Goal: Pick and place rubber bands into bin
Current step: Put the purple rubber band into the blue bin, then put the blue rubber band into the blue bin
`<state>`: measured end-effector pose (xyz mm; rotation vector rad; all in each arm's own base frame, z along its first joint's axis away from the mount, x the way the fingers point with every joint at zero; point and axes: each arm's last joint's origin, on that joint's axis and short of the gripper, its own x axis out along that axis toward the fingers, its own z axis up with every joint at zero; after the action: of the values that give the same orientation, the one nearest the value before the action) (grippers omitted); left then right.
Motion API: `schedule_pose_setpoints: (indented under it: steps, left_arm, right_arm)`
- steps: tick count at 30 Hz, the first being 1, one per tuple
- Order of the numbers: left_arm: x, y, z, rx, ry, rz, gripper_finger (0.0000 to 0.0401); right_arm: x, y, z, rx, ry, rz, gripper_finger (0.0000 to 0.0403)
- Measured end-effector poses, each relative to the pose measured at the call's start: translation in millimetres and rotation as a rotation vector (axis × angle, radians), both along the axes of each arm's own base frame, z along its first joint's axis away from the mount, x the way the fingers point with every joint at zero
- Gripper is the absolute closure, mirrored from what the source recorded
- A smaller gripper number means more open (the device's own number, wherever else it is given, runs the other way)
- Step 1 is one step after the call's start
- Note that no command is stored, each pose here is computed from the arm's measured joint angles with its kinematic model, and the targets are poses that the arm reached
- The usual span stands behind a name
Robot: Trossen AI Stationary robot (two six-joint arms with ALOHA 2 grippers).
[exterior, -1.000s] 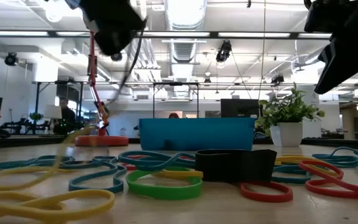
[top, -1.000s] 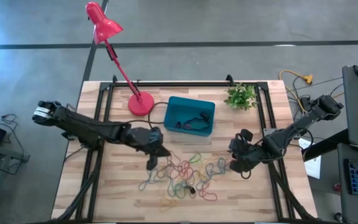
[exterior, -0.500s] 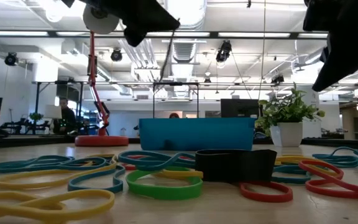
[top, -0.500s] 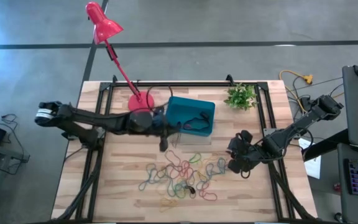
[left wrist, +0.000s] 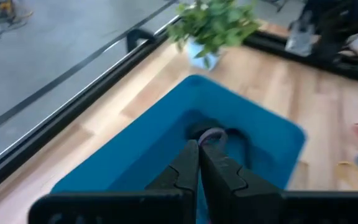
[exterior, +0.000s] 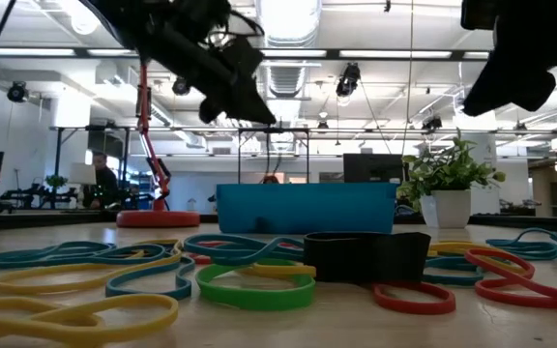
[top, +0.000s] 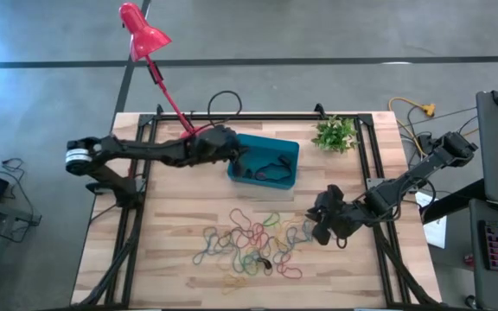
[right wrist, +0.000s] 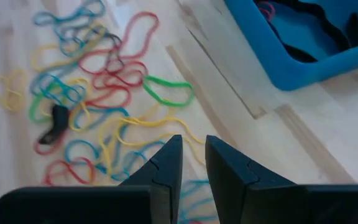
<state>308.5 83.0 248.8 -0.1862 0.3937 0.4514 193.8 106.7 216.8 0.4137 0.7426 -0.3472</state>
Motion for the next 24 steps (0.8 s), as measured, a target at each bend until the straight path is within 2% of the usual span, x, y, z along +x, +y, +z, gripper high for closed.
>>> schedule_pose_setpoints:
  steps: [7, 12, 18, 24]
  left_arm:
    - [5.6, 7.7, -18.6, -0.03, 0.061, -0.006, 0.039]
    - [6.8, 7.7, -23.0, -0.041, 0.078, -0.018, 0.0349]
    - [2.7, 6.4, -21.2, -0.05, 0.107, -0.019, 0.0298]
    - [-3.5, 4.8, -18.8, -0.06, 0.14, -0.021, 0.0264]
  right_arm:
    - [1.8, 1.5, 1.4, 0.025, -0.018, 0.008, 0.0321]
    - [1.5, 3.0, 0.5, 0.059, 0.01, 0.047, 0.0288]
    - [-0.6, 8.3, -14.8, 0.118, 0.142, 0.193, 0.026]
    - [5.5, 12.3, -34.3, 0.091, 0.219, 0.193, 0.0255]
